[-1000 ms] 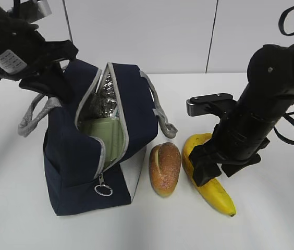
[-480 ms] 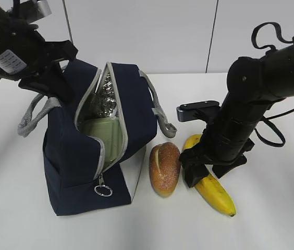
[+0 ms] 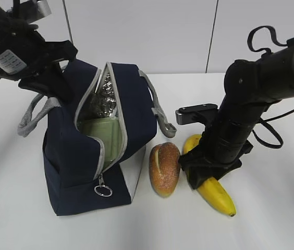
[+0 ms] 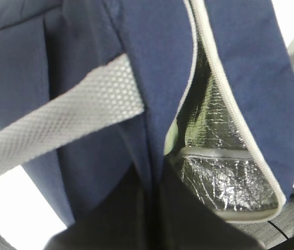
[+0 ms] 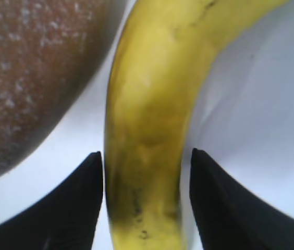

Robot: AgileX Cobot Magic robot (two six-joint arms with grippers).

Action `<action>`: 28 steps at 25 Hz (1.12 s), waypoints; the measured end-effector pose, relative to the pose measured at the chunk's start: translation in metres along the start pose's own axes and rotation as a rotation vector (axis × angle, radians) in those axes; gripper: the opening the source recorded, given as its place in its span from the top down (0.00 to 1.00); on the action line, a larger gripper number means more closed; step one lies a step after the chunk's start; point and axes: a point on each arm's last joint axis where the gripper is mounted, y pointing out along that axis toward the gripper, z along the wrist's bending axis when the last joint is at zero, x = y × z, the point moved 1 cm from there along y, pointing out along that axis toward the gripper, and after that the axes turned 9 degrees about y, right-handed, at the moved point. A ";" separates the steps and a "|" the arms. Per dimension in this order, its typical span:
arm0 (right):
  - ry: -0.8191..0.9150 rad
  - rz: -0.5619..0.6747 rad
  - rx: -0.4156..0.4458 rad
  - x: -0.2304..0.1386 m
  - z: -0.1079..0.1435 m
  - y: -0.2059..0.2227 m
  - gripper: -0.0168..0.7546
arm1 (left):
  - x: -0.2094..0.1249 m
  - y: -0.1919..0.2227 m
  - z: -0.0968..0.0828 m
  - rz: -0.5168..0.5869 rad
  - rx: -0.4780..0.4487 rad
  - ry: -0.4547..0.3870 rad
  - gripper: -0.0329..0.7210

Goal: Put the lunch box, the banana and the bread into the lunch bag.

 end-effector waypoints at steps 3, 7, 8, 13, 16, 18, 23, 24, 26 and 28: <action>0.001 0.029 0.002 -0.002 0.000 0.003 0.47 | 0.000 0.000 0.000 0.000 0.000 0.000 0.96; -0.005 0.034 0.005 0.004 0.001 -0.003 0.55 | 0.000 0.000 0.000 0.000 0.000 0.000 0.96; -0.010 0.037 0.005 0.006 0.002 -0.005 0.57 | 0.000 0.000 0.000 0.000 0.000 0.000 0.96; -0.037 0.049 -0.001 0.017 0.005 -0.023 0.58 | 0.000 0.000 0.000 0.000 0.001 0.001 0.96; -0.041 0.062 -0.039 0.022 0.003 -0.033 0.58 | 0.000 0.000 0.000 0.001 0.001 0.001 0.96; -0.031 0.071 -0.101 0.024 -0.002 -0.040 0.58 | 0.000 0.000 0.000 0.001 0.001 0.001 0.96; -0.010 0.042 -0.236 0.036 -0.012 -0.061 0.58 | 0.000 0.000 0.000 0.003 0.000 0.001 0.96; -0.007 0.026 -0.245 0.038 -0.012 -0.068 0.58 | 0.000 0.000 0.000 0.004 0.000 0.001 0.96; -0.004 -0.027 -0.244 0.042 -0.009 -0.087 0.58 | -0.001 0.000 0.000 0.005 -0.001 0.001 0.96; -0.001 -0.093 -0.233 0.046 -0.004 -0.112 0.58 | -0.001 0.000 0.000 0.006 -0.001 0.001 0.96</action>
